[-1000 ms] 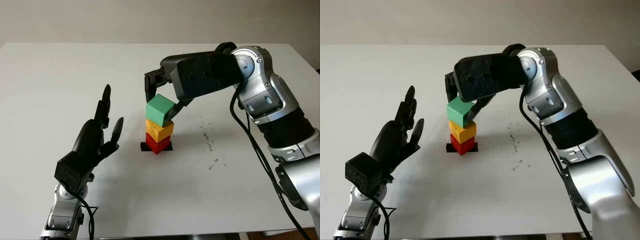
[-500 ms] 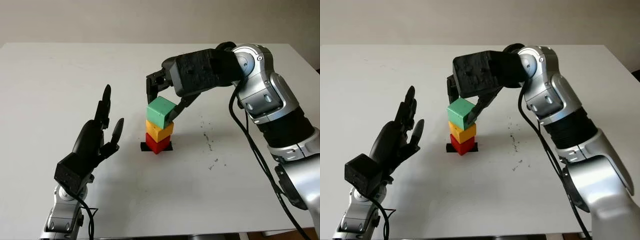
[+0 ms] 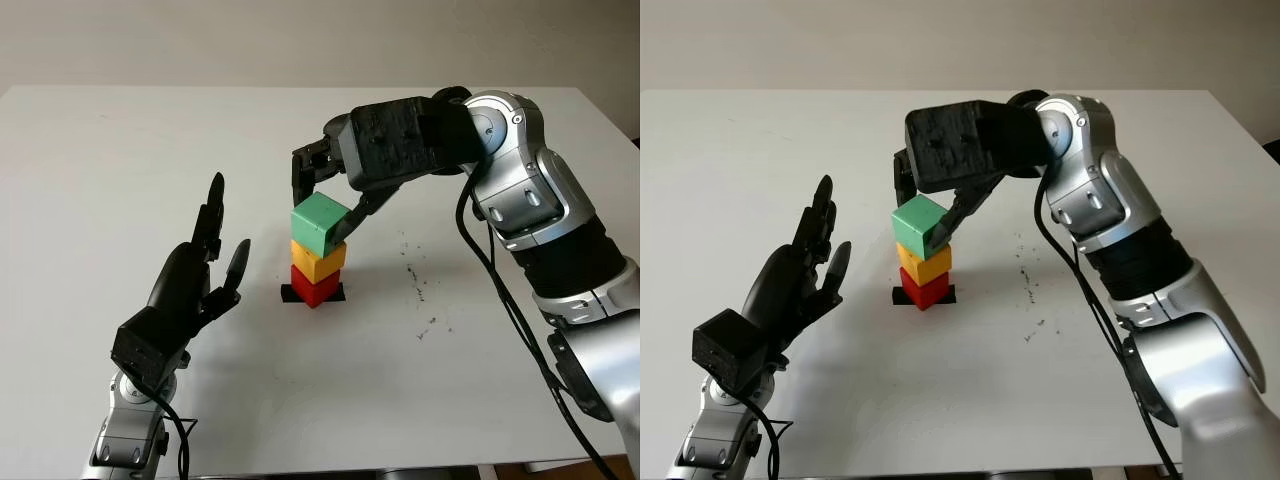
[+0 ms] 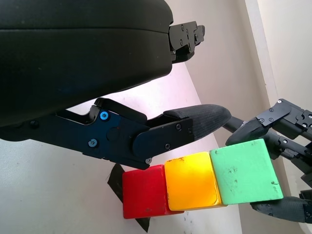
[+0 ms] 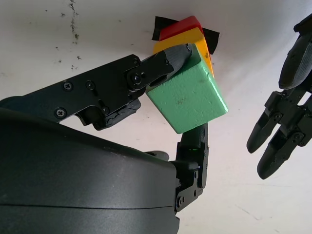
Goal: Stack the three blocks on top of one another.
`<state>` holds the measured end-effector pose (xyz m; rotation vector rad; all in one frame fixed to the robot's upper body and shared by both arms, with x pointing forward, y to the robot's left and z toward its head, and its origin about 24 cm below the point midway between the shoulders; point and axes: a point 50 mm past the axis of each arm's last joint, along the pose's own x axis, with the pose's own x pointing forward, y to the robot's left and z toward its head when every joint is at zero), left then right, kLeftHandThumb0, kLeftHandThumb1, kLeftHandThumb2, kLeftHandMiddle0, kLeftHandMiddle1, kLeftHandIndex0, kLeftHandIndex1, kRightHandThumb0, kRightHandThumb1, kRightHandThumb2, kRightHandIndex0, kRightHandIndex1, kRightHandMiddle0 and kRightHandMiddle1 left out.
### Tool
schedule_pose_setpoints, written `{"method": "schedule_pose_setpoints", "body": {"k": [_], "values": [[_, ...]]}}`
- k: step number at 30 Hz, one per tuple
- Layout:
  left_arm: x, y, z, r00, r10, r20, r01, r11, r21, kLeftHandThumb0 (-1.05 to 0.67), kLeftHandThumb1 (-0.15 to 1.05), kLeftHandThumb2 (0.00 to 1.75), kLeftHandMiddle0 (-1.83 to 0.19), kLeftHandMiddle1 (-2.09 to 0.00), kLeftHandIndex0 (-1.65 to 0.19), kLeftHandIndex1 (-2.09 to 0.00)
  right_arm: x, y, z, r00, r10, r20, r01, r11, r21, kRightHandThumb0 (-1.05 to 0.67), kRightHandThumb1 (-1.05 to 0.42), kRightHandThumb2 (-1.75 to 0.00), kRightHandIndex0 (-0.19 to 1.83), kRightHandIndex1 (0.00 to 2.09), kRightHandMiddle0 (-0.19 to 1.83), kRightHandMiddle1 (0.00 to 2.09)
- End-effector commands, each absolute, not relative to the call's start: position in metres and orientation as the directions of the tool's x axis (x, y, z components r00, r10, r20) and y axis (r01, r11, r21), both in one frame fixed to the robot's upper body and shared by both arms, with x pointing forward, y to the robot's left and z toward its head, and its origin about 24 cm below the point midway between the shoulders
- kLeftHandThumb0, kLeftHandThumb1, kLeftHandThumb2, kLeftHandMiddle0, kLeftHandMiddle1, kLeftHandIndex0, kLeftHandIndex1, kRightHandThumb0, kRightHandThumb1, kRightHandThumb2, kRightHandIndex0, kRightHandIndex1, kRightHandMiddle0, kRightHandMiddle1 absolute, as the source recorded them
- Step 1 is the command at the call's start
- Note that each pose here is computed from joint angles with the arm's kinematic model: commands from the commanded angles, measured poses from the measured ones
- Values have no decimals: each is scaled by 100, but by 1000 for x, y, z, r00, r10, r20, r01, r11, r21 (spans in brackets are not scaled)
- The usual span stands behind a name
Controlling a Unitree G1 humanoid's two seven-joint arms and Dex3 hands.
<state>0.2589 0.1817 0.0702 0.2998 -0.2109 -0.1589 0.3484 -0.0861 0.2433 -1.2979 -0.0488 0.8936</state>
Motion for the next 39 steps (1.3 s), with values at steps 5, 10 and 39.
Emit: {"method": "schedule_pose_setpoints", "body": {"k": [5,10,39], "values": [[257,181,73,963,-187,191,122,943,310,-62,105,69,18,-5,19,-1,346,-86,238,667,601,-441,-543,-15,-840,-36,-100,-6,19,3,21,159],[256,180,73,964,-187,187,123,943,310,-62,105,68,18,-5,19,-1,346,-87,236,651,618,-440,-541,-27,-840,-37,-100,-5,24,6,24,159],[260,184,74,963,-190,191,121,939,322,-61,105,68,18,-5,19,-1,341,-113,266,696,571,-435,-476,-87,-875,-87,-85,-5,-19,0,-19,0]]}}
